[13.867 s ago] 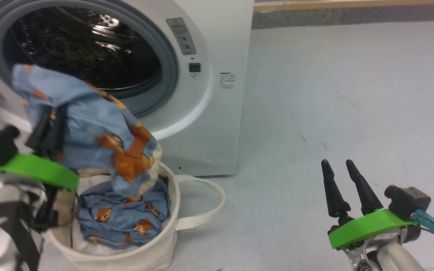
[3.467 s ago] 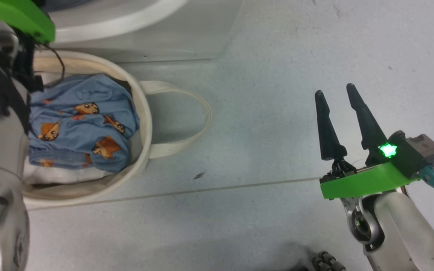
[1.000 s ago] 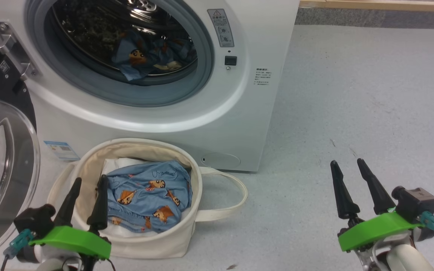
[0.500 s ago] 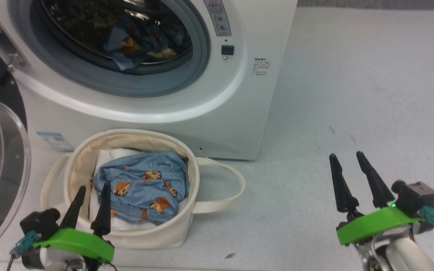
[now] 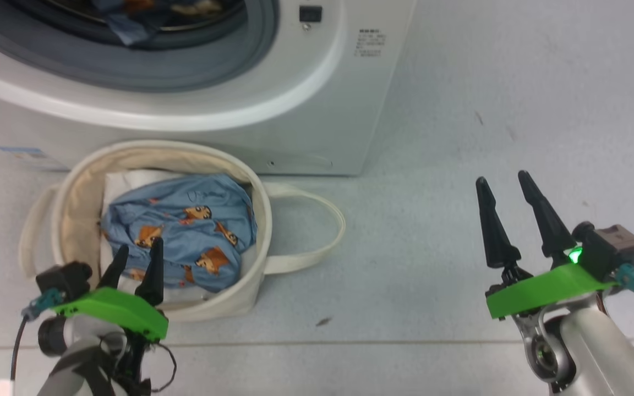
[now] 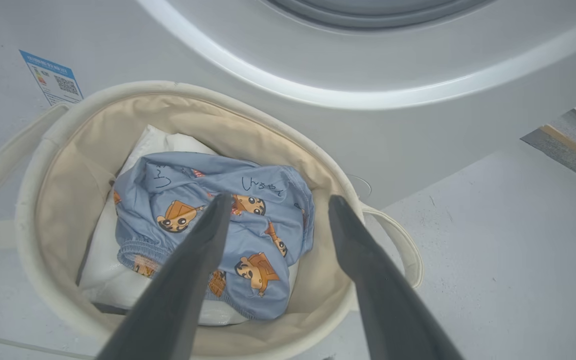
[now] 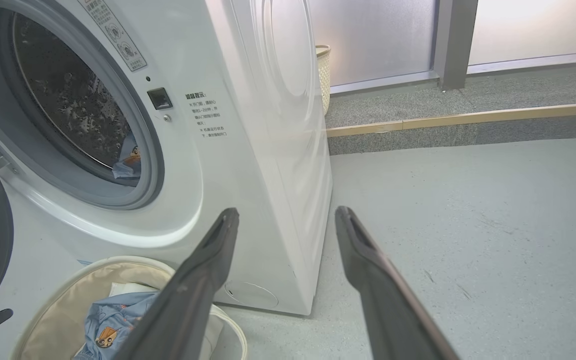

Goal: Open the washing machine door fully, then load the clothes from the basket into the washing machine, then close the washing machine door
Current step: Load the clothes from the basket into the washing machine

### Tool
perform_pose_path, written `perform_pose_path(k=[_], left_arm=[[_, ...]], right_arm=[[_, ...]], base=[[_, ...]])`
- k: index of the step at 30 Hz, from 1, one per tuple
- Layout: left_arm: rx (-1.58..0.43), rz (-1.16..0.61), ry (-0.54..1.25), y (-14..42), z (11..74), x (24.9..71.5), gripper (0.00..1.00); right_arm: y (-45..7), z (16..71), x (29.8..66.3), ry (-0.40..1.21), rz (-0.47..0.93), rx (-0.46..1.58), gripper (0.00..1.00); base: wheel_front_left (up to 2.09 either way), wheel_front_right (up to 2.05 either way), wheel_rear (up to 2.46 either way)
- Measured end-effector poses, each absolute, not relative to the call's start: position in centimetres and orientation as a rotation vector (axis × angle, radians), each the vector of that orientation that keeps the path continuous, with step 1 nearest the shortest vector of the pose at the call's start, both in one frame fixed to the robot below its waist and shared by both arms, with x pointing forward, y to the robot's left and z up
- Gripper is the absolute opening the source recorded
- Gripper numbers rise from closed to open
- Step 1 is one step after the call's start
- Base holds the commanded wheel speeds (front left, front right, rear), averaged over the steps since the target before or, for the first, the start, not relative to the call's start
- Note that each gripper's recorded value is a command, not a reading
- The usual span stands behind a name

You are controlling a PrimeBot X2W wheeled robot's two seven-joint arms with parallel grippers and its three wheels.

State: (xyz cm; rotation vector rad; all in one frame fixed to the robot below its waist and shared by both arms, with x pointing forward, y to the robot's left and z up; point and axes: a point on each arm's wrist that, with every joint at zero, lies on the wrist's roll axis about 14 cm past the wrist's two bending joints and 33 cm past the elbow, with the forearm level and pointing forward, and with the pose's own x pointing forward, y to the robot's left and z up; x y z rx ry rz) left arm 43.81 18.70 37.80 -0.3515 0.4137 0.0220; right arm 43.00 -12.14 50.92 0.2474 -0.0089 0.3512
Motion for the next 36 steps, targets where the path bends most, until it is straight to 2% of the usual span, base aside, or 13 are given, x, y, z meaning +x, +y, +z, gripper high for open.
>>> perform_pose_path(k=[19,27,36], left_arm=[[-0.311,-0.044,0.604,15.8,30.0,49.5,1.0],[-0.254,-0.089,0.654,15.4,26.8,51.3,1.0],[-0.222,-0.111,0.695,15.2,23.6,53.1,1.0]], right_arm=[[-11.4,45.0,48.8,0.081,0.391,0.214,1.0],[-12.1,40.8,49.9,0.145,0.376,0.198,1.0],[-13.8,38.5,50.8,0.157,0.36,0.139,1.0]], base=[[0.0,0.0,0.0],[0.0,0.0,0.0],[0.0,0.0,0.0]])
